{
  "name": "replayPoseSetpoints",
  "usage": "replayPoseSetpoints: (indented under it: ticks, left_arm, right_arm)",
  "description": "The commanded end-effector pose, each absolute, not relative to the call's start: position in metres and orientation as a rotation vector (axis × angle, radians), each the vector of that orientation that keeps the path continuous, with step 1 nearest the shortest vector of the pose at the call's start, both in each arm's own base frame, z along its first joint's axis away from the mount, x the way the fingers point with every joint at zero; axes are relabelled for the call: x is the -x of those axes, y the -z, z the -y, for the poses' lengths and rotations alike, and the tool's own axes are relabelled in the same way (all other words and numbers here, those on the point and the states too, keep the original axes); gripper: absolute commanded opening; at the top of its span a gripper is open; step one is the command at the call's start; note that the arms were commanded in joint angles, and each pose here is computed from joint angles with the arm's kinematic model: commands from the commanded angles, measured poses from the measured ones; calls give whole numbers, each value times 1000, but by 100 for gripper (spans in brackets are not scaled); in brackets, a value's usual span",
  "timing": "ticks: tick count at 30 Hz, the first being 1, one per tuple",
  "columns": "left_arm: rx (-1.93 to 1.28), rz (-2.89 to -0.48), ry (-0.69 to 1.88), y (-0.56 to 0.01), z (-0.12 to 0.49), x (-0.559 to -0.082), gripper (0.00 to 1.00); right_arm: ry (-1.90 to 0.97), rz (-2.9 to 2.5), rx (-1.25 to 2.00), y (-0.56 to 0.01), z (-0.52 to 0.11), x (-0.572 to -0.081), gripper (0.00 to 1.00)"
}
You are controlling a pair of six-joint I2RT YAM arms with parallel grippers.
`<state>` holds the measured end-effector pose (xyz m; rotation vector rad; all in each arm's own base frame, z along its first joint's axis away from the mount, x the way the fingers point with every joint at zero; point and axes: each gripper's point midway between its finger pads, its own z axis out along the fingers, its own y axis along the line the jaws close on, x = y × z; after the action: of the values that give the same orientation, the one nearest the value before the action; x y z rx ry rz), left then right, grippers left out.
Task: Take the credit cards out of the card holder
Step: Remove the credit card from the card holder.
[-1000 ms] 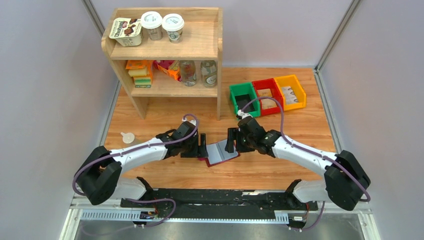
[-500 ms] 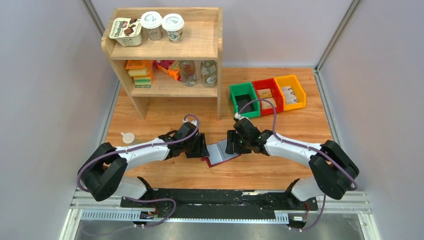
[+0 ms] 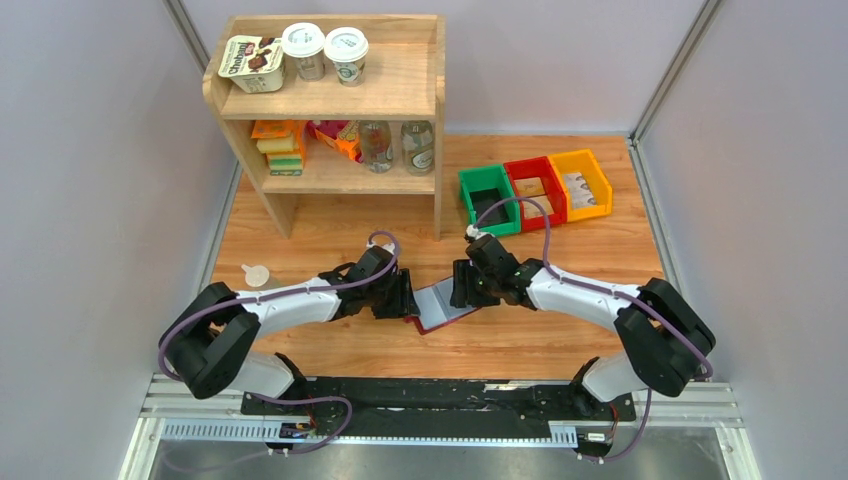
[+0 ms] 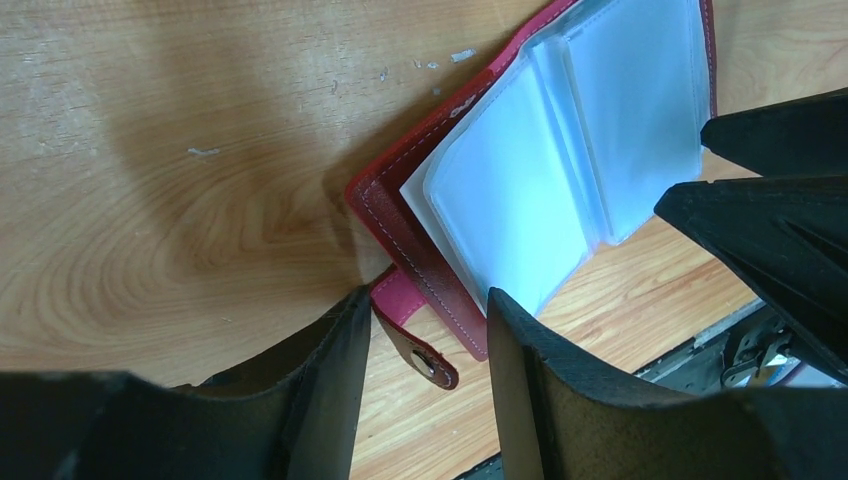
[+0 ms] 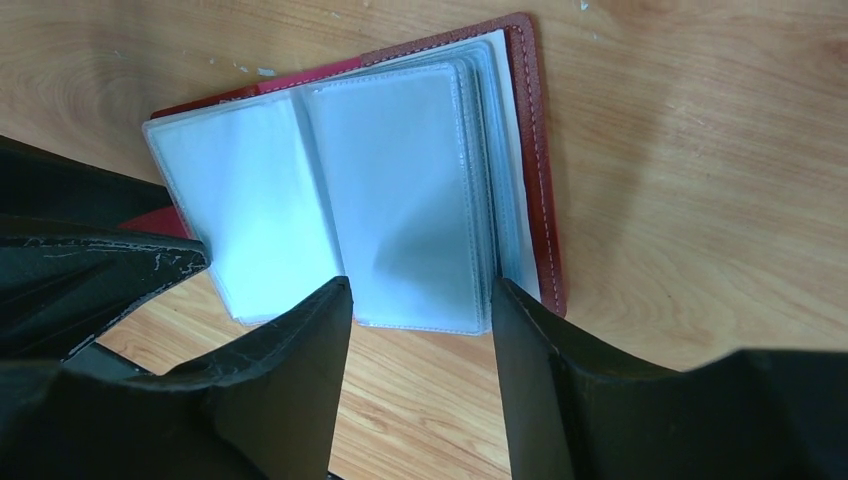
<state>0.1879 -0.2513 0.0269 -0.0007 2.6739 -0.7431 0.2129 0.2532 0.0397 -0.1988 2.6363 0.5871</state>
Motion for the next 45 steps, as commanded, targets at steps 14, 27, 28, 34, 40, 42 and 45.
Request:
replayPoseSetpoints:
  ticks: [14, 27, 28, 34, 40, 42, 45]
  left_arm:
    - [-1, -2667, 788, -27, 261, -191, 50]
    - [-3, -2668, 793, -27, 261, -190, 49]
    - [-3, -2667, 794, -28, 260, -189, 49]
    - [-5, -2662, 797, -29, 260, -189, 49]
    - [-9, -2660, 800, -29, 261, -190, 49]
    - [-7, -2662, 800, -29, 261, -190, 49]
    - [-9, -2660, 800, -29, 261, -189, 49]
  right_arm:
    - [-484, -2530, 258, -61, -257, -242, 64]
    - [-509, -2558, 312, -52, -265, -240, 59]
    - [-514, -2550, 313, -54, -265, -240, 58]
    - [-605, -2513, 371, -77, -278, -233, 54]
    - [-667, -2506, 416, -85, -289, -226, 48]
    - [-696, -2510, 434, -84, -293, -223, 46]
    - [-725, -2514, 456, -84, -300, -218, 41]
